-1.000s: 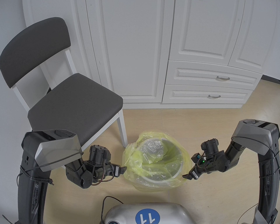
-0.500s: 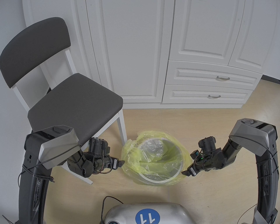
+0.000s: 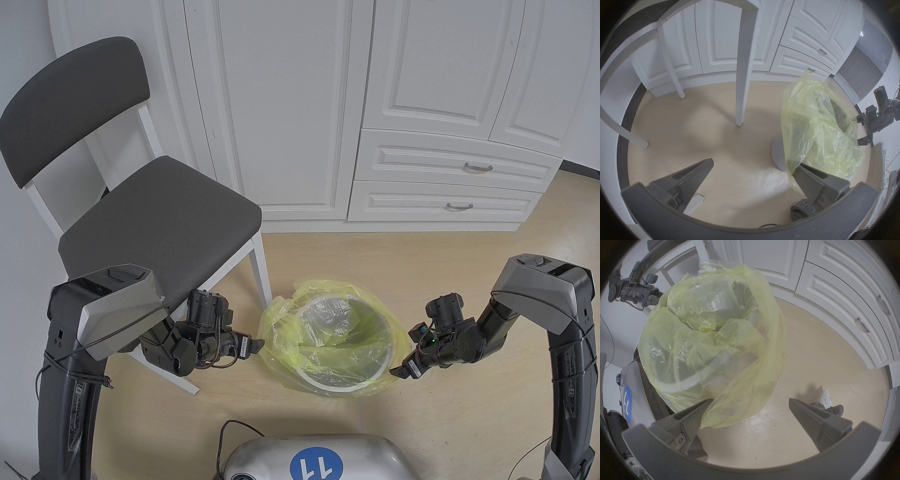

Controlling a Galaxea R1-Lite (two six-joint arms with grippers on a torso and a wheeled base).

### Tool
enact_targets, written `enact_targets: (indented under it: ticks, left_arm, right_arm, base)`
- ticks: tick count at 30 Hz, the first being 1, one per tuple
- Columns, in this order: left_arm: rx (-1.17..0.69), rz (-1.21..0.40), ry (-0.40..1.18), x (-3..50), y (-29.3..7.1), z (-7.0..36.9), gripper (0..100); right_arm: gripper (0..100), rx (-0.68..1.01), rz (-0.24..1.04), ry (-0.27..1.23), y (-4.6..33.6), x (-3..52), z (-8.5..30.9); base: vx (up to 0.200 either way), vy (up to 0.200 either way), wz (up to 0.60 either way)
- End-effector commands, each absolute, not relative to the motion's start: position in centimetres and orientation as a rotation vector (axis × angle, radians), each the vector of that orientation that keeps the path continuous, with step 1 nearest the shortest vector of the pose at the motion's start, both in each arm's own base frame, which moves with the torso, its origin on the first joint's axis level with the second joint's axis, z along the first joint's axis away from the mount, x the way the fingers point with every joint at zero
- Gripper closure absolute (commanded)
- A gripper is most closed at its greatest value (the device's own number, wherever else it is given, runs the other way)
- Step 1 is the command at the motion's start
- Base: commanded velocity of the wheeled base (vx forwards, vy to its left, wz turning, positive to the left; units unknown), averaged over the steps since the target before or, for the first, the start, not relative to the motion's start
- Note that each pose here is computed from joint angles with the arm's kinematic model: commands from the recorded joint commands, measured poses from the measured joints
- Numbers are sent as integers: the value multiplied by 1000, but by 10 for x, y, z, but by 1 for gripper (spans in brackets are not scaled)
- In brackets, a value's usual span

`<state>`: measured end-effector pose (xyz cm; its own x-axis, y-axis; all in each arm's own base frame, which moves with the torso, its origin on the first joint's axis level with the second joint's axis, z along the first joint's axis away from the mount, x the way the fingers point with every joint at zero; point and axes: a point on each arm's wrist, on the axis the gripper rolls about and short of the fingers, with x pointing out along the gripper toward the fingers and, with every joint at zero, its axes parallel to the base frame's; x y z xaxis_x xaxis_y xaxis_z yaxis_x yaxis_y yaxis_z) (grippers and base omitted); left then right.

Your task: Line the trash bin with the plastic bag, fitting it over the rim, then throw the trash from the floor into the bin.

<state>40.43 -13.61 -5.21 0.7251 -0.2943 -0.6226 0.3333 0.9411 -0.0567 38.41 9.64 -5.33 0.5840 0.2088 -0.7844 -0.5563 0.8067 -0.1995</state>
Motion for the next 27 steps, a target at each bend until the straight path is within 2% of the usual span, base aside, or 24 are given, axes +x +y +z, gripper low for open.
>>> enact_targets:
  ticks: [1,16,27]
  left_arm:
    - [60,-345,640,408,-133,-40,0]
    - [72,-346,676,393,-130,-46,0]
    - [96,-312,594,356,-136,-13,0]
  right_arm:
    - [0,-455,468,838,96,381,-51]
    - [0,-484,510,850,103,361,-42]
    - [0,-497,508,812,97,357,-21]
  base:
    - [0,0,0]
    - [0,0,0]
    - [0,0,0]
